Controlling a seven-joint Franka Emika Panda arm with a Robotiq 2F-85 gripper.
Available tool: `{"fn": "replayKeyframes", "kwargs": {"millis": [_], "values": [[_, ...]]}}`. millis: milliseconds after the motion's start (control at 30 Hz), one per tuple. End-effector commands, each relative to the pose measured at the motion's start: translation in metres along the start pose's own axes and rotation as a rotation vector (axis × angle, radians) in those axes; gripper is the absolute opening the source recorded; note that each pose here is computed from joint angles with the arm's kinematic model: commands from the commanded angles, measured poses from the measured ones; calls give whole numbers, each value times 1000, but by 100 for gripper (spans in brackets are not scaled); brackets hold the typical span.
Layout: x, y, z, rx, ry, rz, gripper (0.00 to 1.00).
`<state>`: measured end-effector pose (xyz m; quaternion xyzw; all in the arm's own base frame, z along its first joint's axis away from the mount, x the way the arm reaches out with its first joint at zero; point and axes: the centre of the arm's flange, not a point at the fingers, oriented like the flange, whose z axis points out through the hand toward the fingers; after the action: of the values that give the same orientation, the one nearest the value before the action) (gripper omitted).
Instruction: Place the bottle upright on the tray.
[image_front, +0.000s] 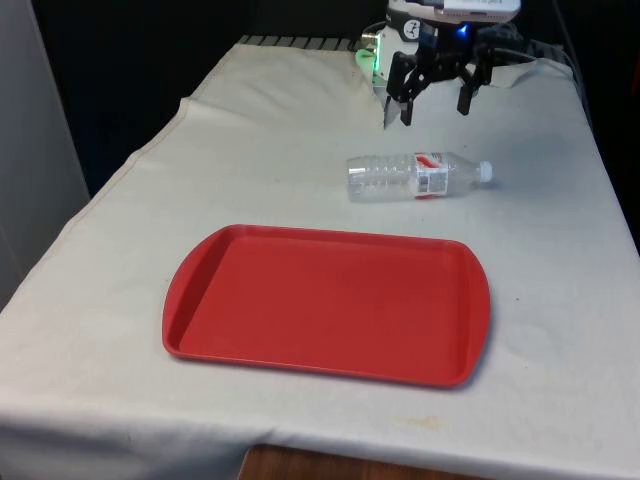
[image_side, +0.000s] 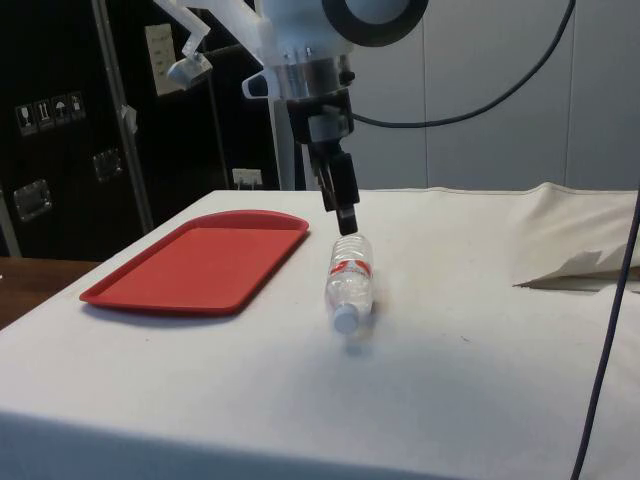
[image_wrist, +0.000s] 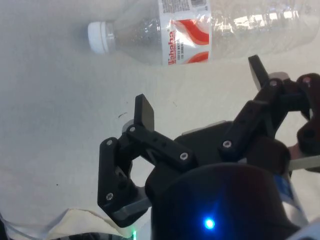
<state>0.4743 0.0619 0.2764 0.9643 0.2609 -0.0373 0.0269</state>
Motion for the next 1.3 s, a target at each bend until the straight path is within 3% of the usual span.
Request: {"fn": "replayKeyframes", "kwargs": {"millis": [0, 1267], "values": [[1, 0, 1, -8, 9, -16, 100], [-4, -3, 9, -14, 26, -256, 100]]}}
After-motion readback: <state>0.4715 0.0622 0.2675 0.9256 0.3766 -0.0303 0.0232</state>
